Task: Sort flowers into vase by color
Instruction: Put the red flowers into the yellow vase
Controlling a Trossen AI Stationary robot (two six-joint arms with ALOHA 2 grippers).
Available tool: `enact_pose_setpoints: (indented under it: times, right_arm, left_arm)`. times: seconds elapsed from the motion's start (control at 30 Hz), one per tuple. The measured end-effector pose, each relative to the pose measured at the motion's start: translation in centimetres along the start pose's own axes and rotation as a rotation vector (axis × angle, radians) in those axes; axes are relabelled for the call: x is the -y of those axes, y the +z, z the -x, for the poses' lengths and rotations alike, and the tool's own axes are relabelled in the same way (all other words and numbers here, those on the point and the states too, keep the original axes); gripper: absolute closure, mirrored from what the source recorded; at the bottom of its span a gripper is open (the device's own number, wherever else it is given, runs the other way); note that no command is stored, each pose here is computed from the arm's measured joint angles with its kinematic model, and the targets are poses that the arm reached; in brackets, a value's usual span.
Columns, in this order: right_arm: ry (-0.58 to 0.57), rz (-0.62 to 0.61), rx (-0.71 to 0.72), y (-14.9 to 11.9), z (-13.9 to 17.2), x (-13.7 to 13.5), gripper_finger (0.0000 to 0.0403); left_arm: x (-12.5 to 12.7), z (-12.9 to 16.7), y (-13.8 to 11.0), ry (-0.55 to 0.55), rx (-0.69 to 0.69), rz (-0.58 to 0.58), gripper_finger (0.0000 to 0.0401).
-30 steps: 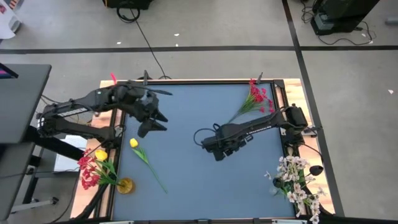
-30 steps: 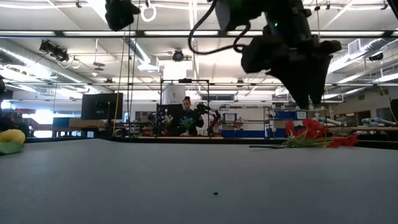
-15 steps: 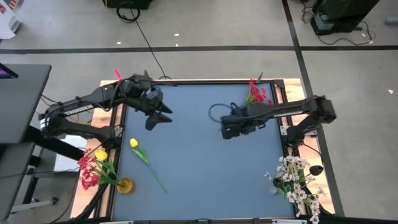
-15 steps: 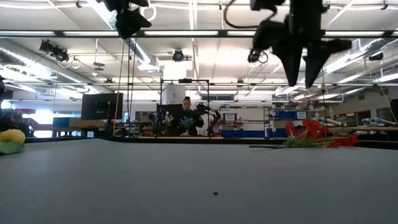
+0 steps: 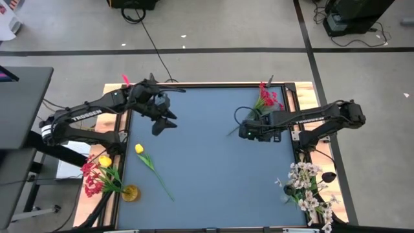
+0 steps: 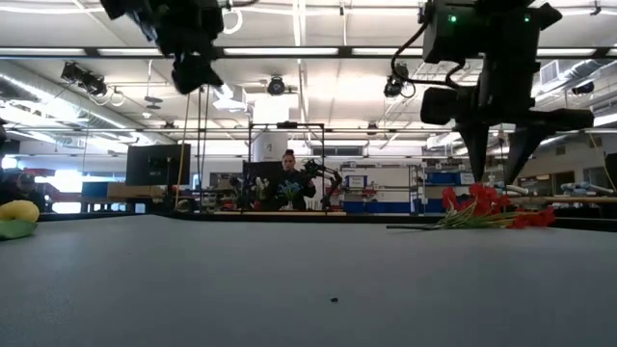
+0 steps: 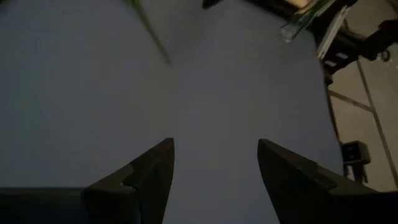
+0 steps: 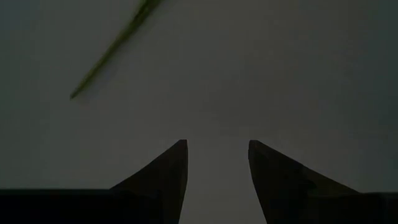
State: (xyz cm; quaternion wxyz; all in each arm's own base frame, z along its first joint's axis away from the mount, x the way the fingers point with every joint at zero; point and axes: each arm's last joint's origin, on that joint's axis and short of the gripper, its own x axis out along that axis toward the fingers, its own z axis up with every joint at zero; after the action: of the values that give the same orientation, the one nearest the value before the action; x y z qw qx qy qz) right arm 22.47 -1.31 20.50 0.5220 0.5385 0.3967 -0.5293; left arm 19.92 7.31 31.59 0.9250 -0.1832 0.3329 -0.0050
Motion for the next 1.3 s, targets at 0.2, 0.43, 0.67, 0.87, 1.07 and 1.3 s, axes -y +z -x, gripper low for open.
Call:
enact_pose_setpoints:
  times: [0.2,0.43,0.67,0.87,1.07,1.3]
  right_arm:
    - [0.021,-0.094,0.126,0.6,-0.2,0.0,0.0224]
    - [0.033,-0.181,0.123,2.2,-0.6,-0.2,0.0224]
    - [-0.012,-0.295,0.148,3.8,-1.7,0.7,0.0224]
    - [0.061,-0.505,0.215,5.9,-3.9,1.3,0.0224]
    - [0.170,-0.638,0.234,8.3,-6.5,1.2,0.0224]
    - [0.102,-0.609,0.191,10.6,-8.5,0.4,0.0224]
  left_arm:
    - [-1.3,-0.6,-1.1,0.004,-0.027,0.034,0.0166]
    - [-2.3,0.1,-1.3,0.043,-0.019,0.064,0.0166]
    - [-2.5,0.2,-1.3,0.050,-0.019,0.095,0.0166]
    - [-2.8,0.2,-1.1,0.147,-0.004,0.029,0.0166]
    - [-2.9,0.2,-1.1,0.192,0.000,0.050,0.0166]
    - [-2.9,0.2,-1.2,0.192,-0.006,0.106,0.0166]
